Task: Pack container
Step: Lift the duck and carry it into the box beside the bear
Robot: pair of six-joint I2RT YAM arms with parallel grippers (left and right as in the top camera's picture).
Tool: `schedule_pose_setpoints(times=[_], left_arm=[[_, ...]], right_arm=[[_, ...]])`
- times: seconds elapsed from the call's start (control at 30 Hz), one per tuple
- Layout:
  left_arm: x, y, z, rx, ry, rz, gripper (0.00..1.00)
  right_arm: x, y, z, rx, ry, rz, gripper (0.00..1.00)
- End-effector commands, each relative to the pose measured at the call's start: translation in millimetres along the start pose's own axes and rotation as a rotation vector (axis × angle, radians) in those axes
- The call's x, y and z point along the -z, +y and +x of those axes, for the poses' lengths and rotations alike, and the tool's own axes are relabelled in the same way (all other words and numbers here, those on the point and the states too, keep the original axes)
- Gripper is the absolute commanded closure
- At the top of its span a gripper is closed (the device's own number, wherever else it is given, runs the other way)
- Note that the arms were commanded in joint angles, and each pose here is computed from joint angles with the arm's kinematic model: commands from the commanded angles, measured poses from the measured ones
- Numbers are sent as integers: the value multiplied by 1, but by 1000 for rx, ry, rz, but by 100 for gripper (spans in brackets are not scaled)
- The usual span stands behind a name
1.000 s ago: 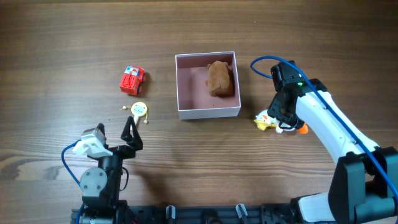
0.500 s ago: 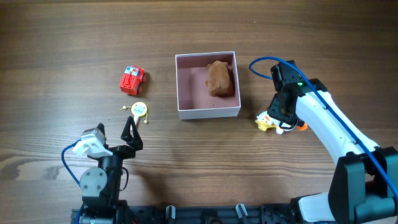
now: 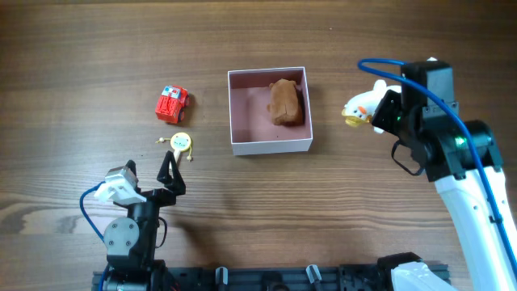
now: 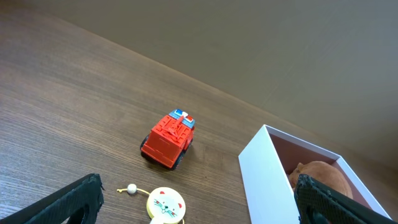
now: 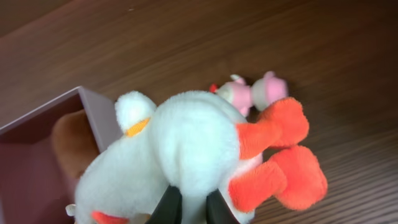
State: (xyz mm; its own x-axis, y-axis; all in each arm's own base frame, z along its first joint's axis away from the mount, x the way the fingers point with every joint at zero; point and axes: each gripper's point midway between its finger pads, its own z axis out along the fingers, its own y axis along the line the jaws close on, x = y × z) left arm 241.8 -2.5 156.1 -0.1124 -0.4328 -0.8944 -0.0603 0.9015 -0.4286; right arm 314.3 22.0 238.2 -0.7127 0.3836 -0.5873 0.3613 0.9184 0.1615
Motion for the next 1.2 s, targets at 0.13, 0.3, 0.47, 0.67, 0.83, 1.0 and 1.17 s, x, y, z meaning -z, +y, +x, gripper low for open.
schedule_pose_setpoints(times=[0.13, 0.3, 0.47, 0.67, 0.83, 1.0, 1.17], left_arm=[[0, 3, -1, -18, -9, -12, 0], [0, 3, -1, -18, -9, -12, 0], [0, 3, -1, -18, -9, -11, 0], [0, 3, -1, -18, -9, -11, 0], [0, 3, -1, -18, -9, -12, 0], [0, 3, -1, -18, -9, -11, 0], [0, 3, -1, -18, -9, -12, 0]], right_arm=[[-3, 64, 18, 36, 76, -213, 96], [-3, 113, 39, 85, 77, -278, 96], [-23, 147, 66, 143, 121, -288, 96], [-69, 174, 92, 171, 179, -263, 96], [-87, 173, 101, 167, 201, -222, 96], [-92, 172, 101, 127, 197, -206, 96], [-102, 169, 109, 99, 225, -175, 96]])
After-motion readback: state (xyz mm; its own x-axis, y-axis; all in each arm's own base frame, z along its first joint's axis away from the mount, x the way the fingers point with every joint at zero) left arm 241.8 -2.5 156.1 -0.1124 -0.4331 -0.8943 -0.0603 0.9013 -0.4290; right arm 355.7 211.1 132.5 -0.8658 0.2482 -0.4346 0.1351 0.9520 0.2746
